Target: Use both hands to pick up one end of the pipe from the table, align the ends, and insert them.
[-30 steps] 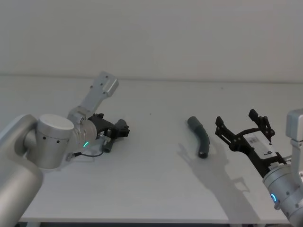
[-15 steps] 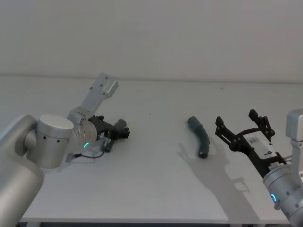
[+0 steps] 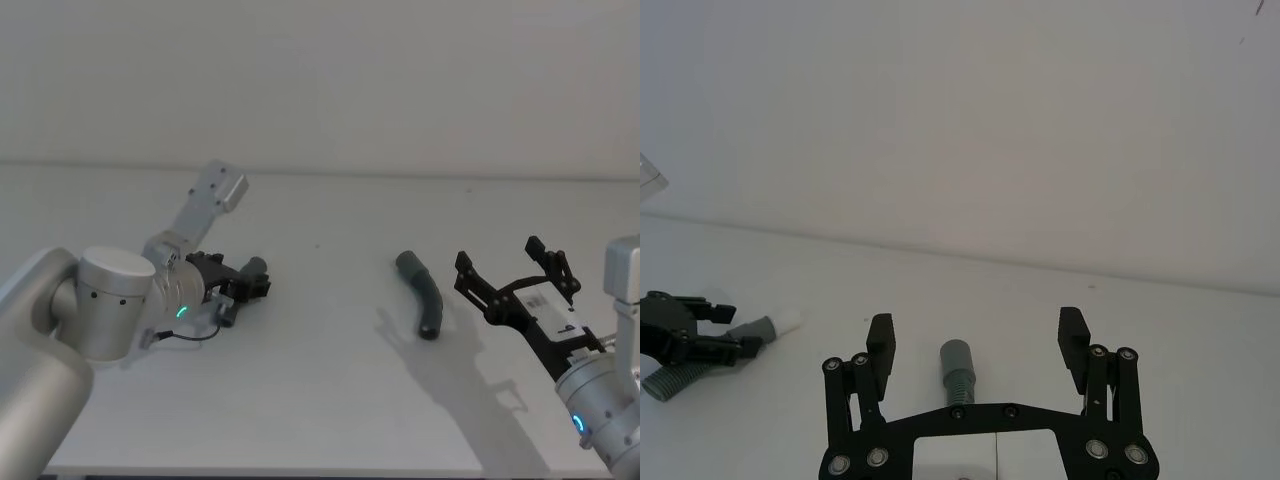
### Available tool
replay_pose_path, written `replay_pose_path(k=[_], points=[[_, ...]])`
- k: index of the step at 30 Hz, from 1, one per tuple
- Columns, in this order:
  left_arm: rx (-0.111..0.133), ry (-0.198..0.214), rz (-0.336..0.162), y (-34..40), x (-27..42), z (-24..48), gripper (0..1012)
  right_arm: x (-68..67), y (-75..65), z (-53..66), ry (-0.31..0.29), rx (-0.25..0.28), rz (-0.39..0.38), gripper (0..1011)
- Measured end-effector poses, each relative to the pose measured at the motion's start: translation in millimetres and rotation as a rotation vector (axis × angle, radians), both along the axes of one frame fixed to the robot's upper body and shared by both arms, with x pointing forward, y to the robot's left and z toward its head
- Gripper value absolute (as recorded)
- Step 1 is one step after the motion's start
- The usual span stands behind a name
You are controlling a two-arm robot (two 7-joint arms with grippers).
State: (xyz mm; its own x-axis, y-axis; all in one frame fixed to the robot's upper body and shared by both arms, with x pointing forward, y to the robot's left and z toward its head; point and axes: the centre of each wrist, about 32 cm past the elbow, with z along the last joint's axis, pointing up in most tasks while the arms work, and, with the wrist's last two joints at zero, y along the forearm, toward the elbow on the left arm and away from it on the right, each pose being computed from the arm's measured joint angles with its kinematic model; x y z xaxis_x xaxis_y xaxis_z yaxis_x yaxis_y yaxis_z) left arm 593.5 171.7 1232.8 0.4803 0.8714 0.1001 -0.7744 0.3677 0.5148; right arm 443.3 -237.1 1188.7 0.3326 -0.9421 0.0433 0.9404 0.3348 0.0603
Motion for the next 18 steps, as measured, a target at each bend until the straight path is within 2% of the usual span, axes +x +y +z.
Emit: replay_pose_path(k=[11, 14, 18], points=[[-0.007, -0.006, 0.000, 0.2, 0.9, -0.1, 544, 0.0, 0.0, 0.0, 0.000, 0.000, 0.000, 1001], [-0.008, -0.007, 0.000, 0.1, 1.0, -0.2, 413, 0.0, 0.0, 0.0, 0.000, 0.000, 0.000, 1001], [-0.009, -0.008, 0.000, 0.2, 1.1, -0.2, 346, 0.0, 0.0, 0.0, 0.000, 0.000, 0.000, 1002]])
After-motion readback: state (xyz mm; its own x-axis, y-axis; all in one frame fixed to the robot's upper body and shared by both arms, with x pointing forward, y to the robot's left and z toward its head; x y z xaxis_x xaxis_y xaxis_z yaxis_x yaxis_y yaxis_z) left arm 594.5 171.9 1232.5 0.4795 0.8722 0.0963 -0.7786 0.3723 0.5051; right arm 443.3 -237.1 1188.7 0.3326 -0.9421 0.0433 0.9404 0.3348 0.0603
